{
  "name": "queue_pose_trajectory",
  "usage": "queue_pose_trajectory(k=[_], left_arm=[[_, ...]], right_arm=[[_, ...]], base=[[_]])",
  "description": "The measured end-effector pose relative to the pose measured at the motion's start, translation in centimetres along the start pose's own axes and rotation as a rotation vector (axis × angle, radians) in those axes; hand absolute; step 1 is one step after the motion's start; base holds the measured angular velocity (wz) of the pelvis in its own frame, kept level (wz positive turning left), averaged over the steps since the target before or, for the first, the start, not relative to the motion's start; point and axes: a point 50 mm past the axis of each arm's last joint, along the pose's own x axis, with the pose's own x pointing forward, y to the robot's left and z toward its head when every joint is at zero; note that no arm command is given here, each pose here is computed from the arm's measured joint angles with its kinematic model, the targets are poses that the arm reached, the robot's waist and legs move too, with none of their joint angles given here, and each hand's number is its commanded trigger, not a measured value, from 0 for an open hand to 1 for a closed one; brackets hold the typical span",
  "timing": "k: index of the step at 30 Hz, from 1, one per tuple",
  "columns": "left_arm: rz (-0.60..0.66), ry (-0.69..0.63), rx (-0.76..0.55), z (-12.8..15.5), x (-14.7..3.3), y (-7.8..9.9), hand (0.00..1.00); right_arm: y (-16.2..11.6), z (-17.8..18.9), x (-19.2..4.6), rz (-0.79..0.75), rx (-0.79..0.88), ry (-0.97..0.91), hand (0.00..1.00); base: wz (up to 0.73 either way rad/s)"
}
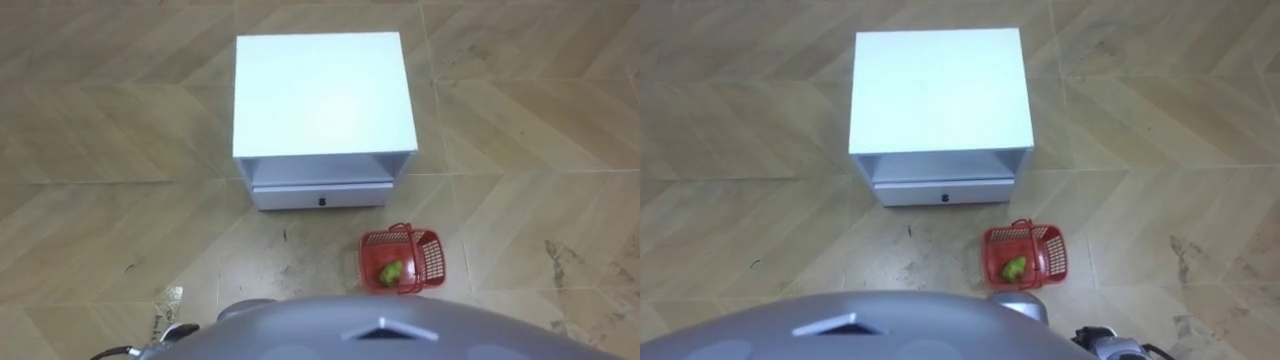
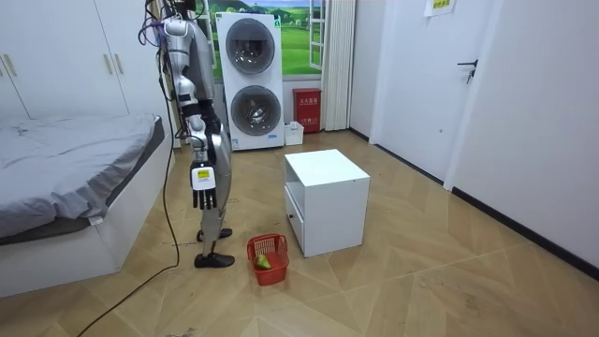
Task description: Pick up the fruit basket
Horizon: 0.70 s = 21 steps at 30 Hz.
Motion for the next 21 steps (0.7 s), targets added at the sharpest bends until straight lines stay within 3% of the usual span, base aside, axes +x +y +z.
queue_pose_trajectory(k=[9,14,18,21], left_arm=[[0.034,-0.057,0.004,1.6,0.0,0.8,0.0],[0.056,-0.094,0.004,3.0,0.0,1.6,0.0],[0.106,-0.141,-0.04,3.6,-0.1,3.6,0.0],[0.132,-0.146,-0.087,3.4,-0.2,4.4,0.0]], right_arm=[[-0.9,1.2,-0.1,-0.064,0.099,-0.052,0.0],[-2.2,4.3,-0.6,-0.138,0.149,-0.149,0.0],[-2.6,5.4,-0.9,-0.145,0.282,-0.192,0.0],[-4.6,9.9,-2.2,-0.182,0.358,-0.358,0.0]], base=[[-0.01],[-0.17],[0.31],[-0.28]])
